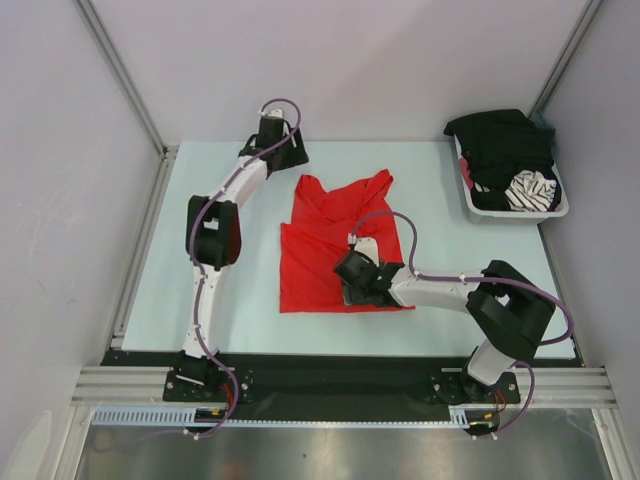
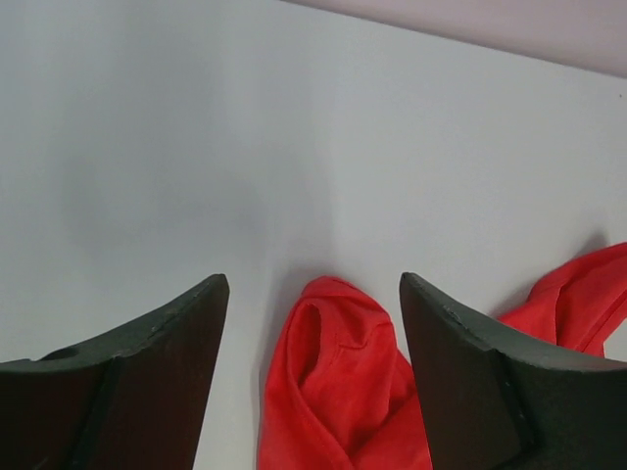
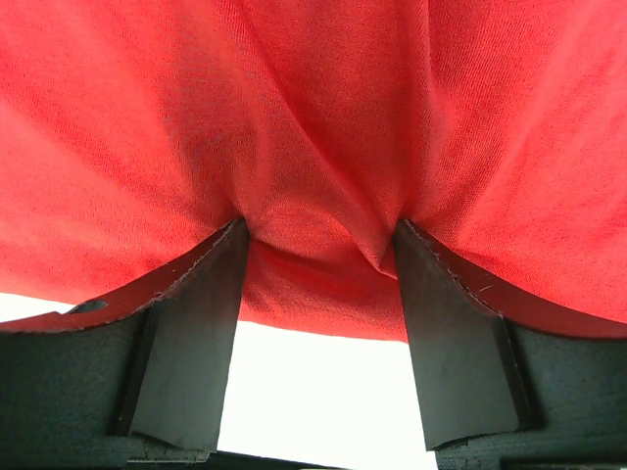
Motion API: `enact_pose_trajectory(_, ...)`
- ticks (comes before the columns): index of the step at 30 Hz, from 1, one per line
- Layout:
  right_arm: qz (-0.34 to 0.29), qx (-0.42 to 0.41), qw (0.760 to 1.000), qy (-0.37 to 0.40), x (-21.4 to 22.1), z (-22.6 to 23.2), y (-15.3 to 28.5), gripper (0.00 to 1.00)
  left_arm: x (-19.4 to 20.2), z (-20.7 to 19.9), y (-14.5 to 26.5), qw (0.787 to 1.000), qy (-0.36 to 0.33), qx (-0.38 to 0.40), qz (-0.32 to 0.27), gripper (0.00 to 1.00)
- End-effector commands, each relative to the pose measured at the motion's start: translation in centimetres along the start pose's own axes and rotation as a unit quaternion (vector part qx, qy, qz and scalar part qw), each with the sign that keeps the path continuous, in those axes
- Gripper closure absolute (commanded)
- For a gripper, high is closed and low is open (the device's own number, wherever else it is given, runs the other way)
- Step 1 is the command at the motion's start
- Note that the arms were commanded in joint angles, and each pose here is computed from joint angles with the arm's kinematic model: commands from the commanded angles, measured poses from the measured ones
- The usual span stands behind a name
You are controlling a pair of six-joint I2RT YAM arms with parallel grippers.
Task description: Fold and stack the tank tops
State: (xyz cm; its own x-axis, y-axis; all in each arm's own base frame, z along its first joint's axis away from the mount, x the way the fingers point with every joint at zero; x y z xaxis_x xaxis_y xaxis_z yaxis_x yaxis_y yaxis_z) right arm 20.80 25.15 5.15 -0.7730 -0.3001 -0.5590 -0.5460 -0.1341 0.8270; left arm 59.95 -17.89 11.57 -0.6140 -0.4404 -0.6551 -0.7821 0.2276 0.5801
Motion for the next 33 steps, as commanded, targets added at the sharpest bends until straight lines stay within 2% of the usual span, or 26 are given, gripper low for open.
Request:
enact_pose_trajectory(1, 0.075, -0.016, 0.997, 0.008, 4.0, 0.6, -0.8, 0.34, 0.3, -2.6, 1.4, 0.999, 0.001, 0.030, 0.013, 0.25)
enact_pose_trajectory(5, 0.076, -0.018, 0.997, 0.005, 4.0, 0.6, -0.7, 0.35, 1.5, -2.8, 1.2, 0.999, -0.001, 0.024, 0.031, 0.27)
enact_pose_trajectory(12, 0.077, -0.019, 0.997, 0.004, 4.0, 0.7, -0.8, 0.35, 4.4, -0.9, 0.5, 0.996, 0.045, -0.033, 0.063, 0.33)
enact_pose_trajectory(17, 0.079, -0.018, 0.997, 0.003, 4.2, 0.6, -0.7, 0.35, 4.7, -0.6, -0.3, 0.996, 0.043, -0.042, 0.069, 0.49)
enact_pose_trajectory(20, 0.079, -0.018, 0.997, 0.003, 4.1, 0.6, -0.8, 0.35, 4.8, -0.6, -0.6, 0.995, 0.042, -0.046, 0.074, 0.52)
enact_pose_trajectory(24, 0.079, -0.021, 0.997, 0.002, 4.1, 0.6, -0.8, 0.35, 5.3, 0.0, -0.9, 0.994, 0.040, -0.064, 0.074, 0.51)
enact_pose_trajectory(26, 0.079, -0.021, 0.997, 0.002, 4.1, 0.6, -0.8, 0.35, 5.6, 0.2, -1.0, 0.994, 0.038, -0.068, 0.075, 0.59)
enact_pose_trajectory(27, 0.078, -0.022, 0.997, 0.002, 4.1, 0.7, -0.8, 0.35, 5.4, 0.0, -1.0, 0.995, 0.038, -0.066, 0.071, 0.76)
enact_pose_trajectory(29, 0.079, -0.022, 0.997, 0.003, 4.1, 0.7, -0.9, 0.35, 4.7, 0.0, -1.1, 0.996, 0.036, -0.064, 0.057, 0.89)
enact_pose_trajectory(30, 0.080, -0.021, 0.997, 0.003, 4.2, 0.6, -0.9, 0.35, 4.0, -0.2, -1.0, 0.997, 0.037, -0.059, 0.046, 0.93)
enact_pose_trajectory(33, 0.085, -0.021, 0.996, 0.004, 4.5, 0.6, -1.0, 0.36, 1.6, -0.2, -1.2, 0.998, 0.046, -0.052, 0.000, 0.96)
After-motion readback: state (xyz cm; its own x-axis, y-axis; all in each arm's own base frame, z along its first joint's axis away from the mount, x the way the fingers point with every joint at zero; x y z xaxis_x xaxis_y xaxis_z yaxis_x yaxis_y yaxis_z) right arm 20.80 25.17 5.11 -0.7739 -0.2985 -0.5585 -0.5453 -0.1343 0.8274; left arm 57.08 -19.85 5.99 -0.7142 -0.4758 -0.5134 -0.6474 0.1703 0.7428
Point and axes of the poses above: each gripper's point midway between its finger pads, its own y axis back along the fingers, its own z axis along the line the jaws close on, x = y × z, the point moved 4 cm from there along y, back along the fingers, and after that the axes turned 11 degrees about y, right-handed, at the moved point
